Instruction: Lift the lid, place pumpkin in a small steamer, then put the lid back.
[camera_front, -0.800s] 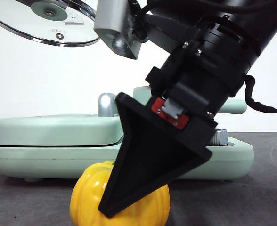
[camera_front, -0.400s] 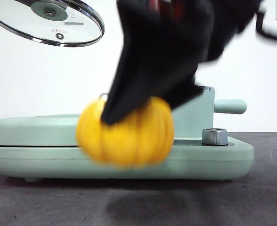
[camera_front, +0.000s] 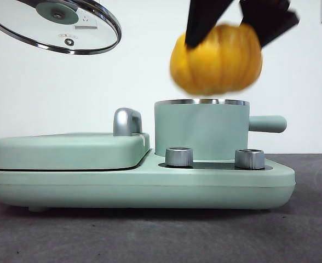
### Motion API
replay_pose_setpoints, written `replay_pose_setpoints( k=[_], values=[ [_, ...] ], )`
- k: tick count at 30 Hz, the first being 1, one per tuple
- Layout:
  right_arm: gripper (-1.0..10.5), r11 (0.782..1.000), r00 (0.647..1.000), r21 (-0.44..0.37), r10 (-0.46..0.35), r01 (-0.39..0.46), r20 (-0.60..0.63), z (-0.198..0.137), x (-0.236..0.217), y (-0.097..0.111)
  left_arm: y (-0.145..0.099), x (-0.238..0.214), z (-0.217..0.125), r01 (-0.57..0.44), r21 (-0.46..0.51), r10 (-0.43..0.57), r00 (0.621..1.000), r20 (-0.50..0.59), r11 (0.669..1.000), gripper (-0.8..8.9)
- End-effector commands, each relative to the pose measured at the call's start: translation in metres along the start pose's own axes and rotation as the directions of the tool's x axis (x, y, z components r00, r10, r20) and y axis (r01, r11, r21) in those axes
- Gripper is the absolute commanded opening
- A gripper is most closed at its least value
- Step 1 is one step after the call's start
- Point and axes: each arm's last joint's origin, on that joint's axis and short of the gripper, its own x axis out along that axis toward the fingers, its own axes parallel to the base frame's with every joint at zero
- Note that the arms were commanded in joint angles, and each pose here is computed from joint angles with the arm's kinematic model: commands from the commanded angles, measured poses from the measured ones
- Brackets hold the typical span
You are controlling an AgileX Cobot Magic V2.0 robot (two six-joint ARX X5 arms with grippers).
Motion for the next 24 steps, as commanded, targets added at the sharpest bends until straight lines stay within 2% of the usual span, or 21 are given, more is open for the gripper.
replay_pose_setpoints(
  k=[1,6,10,19,24],
  values=[
    [3.8,0.999,0.997,0.036,-0.037,0.035,0.061,0.017,-0.016,-0.006,-0.001,-0.003,0.008,0.009,0.0,-0.009,0.999,0.046,1.0,0.1],
    [3.8,0.991,0.981,0.103,-0.104,0.088,0.162,0.042,-0.037,-0.028,-0.001,-0.002,0.008,0.008,0.0,-0.008,0.999,0.045,1.0,0.1],
    [3.8,0.982,0.97,0.138,-0.153,0.128,0.188,0.062,-0.039,-0.049,-0.001,-0.002,0.008,0.008,-0.001,-0.008,0.999,0.045,1.0,0.1],
    [3.8,0.968,0.965,0.175,-0.208,0.18,0.162,0.104,-0.013,-0.094,-0.001,-0.002,0.008,0.008,-0.001,-0.008,0.999,0.045,1.0,0.1],
    [3.8,0.966,0.969,0.183,-0.21,0.185,0.129,0.117,0.013,-0.108,-0.001,-0.002,0.008,0.007,-0.001,-0.007,0.999,0.045,1.0,0.1]
  ],
)
